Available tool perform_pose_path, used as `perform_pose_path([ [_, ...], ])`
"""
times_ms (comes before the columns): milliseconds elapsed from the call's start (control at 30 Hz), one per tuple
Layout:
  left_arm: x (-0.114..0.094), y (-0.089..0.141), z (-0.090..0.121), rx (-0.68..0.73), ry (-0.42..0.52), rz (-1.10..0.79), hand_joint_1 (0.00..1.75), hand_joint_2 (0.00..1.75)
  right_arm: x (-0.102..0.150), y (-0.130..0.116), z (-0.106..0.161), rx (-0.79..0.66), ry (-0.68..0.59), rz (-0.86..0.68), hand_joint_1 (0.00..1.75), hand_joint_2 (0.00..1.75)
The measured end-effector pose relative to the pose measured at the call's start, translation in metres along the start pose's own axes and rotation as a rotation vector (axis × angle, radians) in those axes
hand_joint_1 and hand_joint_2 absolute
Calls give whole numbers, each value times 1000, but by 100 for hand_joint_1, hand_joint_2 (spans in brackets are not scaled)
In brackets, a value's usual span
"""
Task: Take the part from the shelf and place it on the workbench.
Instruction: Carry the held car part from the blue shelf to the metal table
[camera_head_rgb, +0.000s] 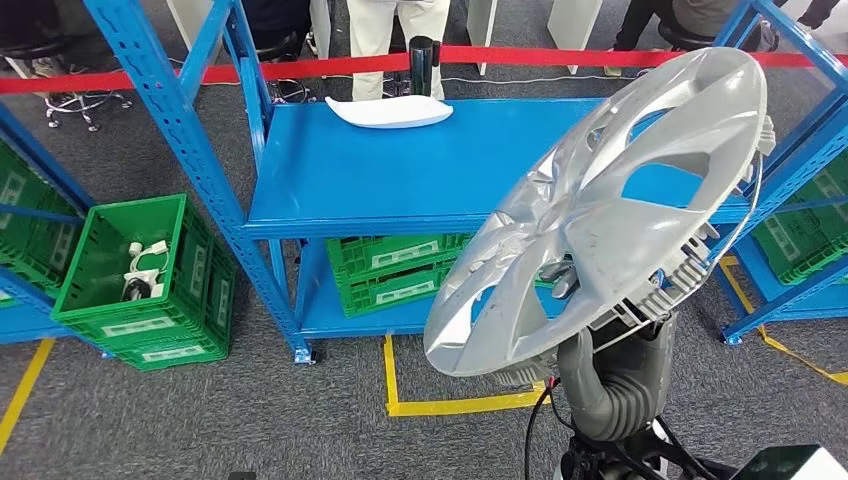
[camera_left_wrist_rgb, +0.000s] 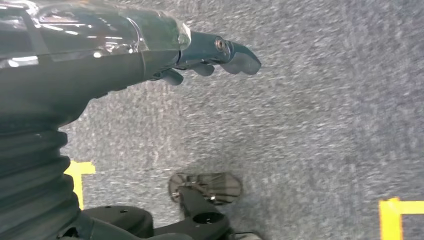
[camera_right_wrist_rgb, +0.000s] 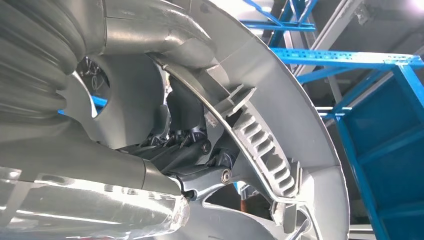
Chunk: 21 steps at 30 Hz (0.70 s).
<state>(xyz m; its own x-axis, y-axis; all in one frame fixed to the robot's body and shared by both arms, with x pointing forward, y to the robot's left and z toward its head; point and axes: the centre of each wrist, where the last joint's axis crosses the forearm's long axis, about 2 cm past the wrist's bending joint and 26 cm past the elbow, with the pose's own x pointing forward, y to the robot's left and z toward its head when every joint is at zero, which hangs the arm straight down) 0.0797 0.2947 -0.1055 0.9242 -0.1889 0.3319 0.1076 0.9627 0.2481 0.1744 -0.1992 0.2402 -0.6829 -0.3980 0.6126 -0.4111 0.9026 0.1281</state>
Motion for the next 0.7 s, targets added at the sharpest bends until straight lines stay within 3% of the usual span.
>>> perform_pose_path([
  [700,1,-9,2,-10,-8,-5,0,175,0,-2,-1,-16,4,-15,175,175],
])
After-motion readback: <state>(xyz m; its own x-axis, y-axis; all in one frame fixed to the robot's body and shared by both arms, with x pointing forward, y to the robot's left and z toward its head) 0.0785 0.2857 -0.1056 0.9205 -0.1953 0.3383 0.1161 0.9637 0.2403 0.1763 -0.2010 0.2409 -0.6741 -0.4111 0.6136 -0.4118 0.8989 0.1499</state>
